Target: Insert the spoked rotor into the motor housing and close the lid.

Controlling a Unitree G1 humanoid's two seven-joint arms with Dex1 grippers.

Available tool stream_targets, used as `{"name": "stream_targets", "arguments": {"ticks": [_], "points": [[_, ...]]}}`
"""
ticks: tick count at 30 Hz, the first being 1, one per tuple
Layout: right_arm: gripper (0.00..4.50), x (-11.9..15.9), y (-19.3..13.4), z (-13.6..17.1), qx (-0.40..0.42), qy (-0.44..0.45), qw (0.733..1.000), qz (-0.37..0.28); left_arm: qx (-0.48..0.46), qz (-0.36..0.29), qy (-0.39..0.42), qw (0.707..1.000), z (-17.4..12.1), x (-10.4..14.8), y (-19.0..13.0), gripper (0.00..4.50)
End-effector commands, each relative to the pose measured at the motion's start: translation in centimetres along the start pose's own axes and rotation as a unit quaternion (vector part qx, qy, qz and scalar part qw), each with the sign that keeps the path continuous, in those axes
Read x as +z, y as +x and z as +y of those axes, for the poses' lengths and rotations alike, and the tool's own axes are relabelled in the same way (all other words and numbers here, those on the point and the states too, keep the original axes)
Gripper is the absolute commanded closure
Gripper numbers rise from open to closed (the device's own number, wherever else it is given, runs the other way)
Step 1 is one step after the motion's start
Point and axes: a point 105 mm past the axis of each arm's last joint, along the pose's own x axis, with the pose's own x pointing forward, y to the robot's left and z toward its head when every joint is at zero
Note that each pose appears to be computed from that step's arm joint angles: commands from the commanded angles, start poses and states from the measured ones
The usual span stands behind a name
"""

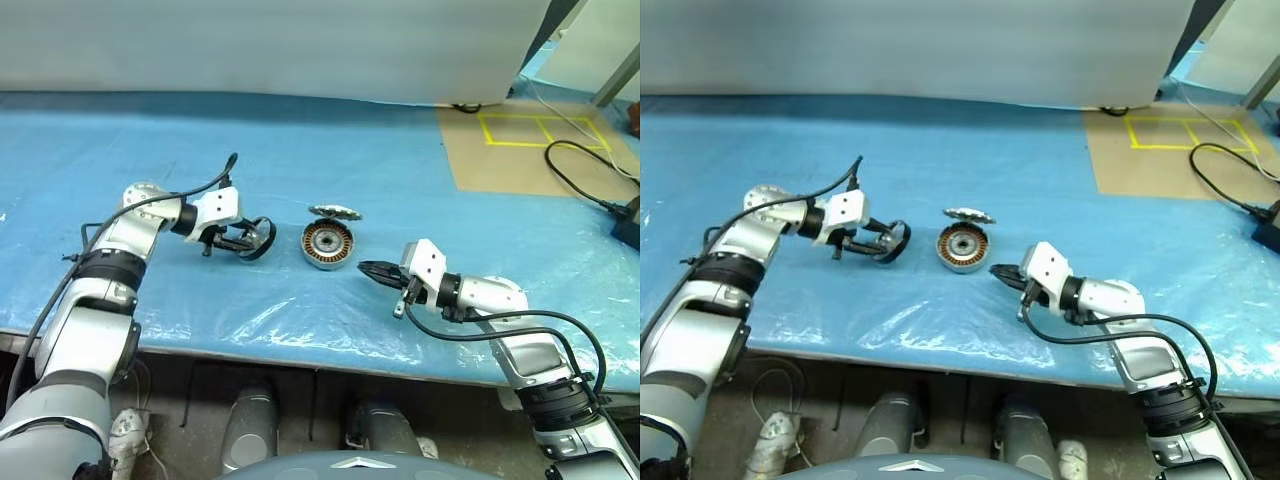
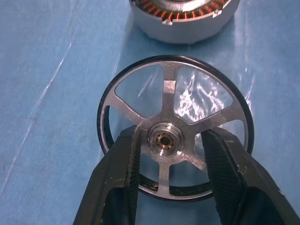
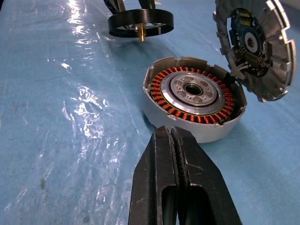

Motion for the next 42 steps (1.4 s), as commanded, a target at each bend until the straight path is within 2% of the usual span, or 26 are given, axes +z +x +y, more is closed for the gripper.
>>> {"name": "stream_targets", "arguments": {"ticks": [1, 9, 20, 28, 42], "points": [[4.5, 1.6, -0.4, -1.2, -0.01, -0.014, 1.0, -0.024, 0.034, -0.07, 0.014, 0.997, 0.2, 2.6, -0.5, 2.8], [4.5, 1.7, -0.6, -2.1, -0.011, -0.021, 0.999, -0.022, 0.031, -0.132, -0.007, 0.991, -1.9, 4.7, 1.1, 2.8], [4.5, 0.6, -0.6, -1.5, -0.005, -0.019, 1.0, -0.013, 0.03, -0.187, -0.017, 0.982, -1.6, 7.8, 4.3, 2.8], [4.5, 0.2, -0.7, -1.0, -0.003, -0.017, 1.0, -0.009, 0.031, -0.211, -0.014, 0.977, -1.1, 9.3, 5.1, 2.8], [4.5, 0.1, -0.7, -1.0, -0.001, -0.019, 1.0, -0.006, 0.042, -0.172, -0.042, 0.983, -0.8, 6.4, 5.9, 2.8]]}}
